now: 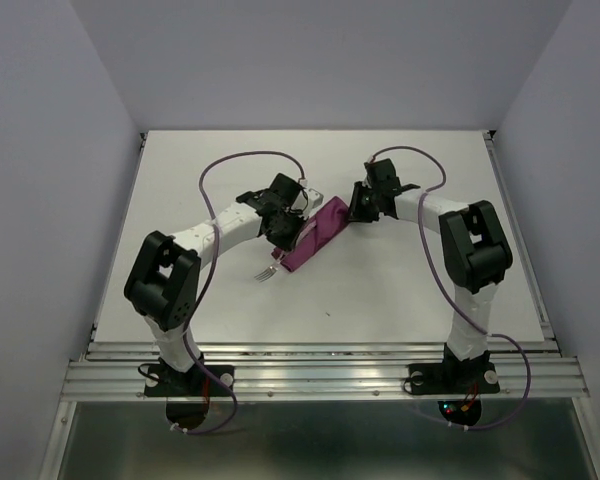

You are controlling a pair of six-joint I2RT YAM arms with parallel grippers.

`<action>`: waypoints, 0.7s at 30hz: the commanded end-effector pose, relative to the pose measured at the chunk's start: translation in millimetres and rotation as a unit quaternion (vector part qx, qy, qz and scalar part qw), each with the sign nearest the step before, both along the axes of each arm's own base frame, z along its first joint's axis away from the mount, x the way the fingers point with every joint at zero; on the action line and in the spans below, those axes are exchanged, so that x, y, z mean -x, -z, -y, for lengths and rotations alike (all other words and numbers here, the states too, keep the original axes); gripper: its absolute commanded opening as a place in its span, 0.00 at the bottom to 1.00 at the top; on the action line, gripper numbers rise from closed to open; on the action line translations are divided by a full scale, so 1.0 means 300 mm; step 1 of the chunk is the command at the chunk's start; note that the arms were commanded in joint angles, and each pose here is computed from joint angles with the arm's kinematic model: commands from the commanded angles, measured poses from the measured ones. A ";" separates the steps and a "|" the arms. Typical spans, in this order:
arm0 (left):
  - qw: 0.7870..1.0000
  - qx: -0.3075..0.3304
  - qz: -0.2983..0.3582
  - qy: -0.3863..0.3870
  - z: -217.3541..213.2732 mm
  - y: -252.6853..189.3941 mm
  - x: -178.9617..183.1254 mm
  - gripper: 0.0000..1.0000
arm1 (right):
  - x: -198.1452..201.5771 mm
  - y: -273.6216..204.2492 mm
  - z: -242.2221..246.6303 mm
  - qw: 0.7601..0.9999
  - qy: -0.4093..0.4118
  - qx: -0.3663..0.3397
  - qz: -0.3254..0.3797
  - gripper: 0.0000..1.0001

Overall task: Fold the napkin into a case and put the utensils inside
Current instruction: Stuff the knife into the folded napkin.

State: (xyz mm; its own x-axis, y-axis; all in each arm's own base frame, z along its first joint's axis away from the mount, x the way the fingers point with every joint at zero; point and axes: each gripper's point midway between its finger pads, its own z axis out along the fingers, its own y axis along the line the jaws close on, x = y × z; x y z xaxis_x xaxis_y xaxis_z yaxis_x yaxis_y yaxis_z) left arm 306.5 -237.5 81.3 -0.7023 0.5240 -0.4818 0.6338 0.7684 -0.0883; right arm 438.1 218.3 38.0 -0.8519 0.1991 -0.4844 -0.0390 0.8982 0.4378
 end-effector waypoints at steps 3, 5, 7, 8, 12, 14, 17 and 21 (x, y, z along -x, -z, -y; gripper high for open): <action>1.000 -0.015 -0.011 0.010 0.015 0.017 -0.014 0.00 | -0.064 -0.169 0.036 0.997 0.023 0.015 0.075 0.31; 1.000 -0.018 -0.014 0.012 0.021 0.022 -0.023 0.00 | -0.046 -0.193 0.056 0.996 0.032 0.020 0.082 0.32; 1.000 -0.017 -0.015 0.014 0.028 0.022 -0.029 0.00 | -0.043 -0.206 0.098 0.995 0.048 0.020 0.084 0.33; 1.000 -0.015 -0.015 0.017 0.035 0.018 -0.034 0.00 | -0.026 -0.212 0.112 0.995 0.054 0.024 0.086 0.33; 0.999 -0.019 -0.019 0.020 0.053 0.030 -0.061 0.00 | -0.027 -0.215 0.186 0.992 0.081 0.029 0.089 0.35; 0.999 -0.027 -0.027 0.020 0.049 0.043 -0.060 0.00 | -0.038 -0.209 0.201 0.992 0.087 0.027 0.085 0.35; 0.998 -0.040 -0.037 0.018 0.041 0.068 -0.060 0.00 | -0.086 -0.199 0.214 0.992 0.094 0.024 0.084 0.34; 0.998 -0.050 -0.034 0.016 0.028 0.066 -0.062 0.00 | -0.159 -0.171 0.204 0.992 0.095 0.019 0.079 0.32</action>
State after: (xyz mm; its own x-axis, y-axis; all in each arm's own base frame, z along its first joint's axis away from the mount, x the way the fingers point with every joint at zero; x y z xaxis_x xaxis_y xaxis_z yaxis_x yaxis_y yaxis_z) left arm 322.1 -247.0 47.1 -0.7317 0.5729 -0.3694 0.6391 0.7650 -0.0794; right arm 460.3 156.3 80.8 -0.7473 0.3062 -0.5898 0.0687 0.9183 0.3898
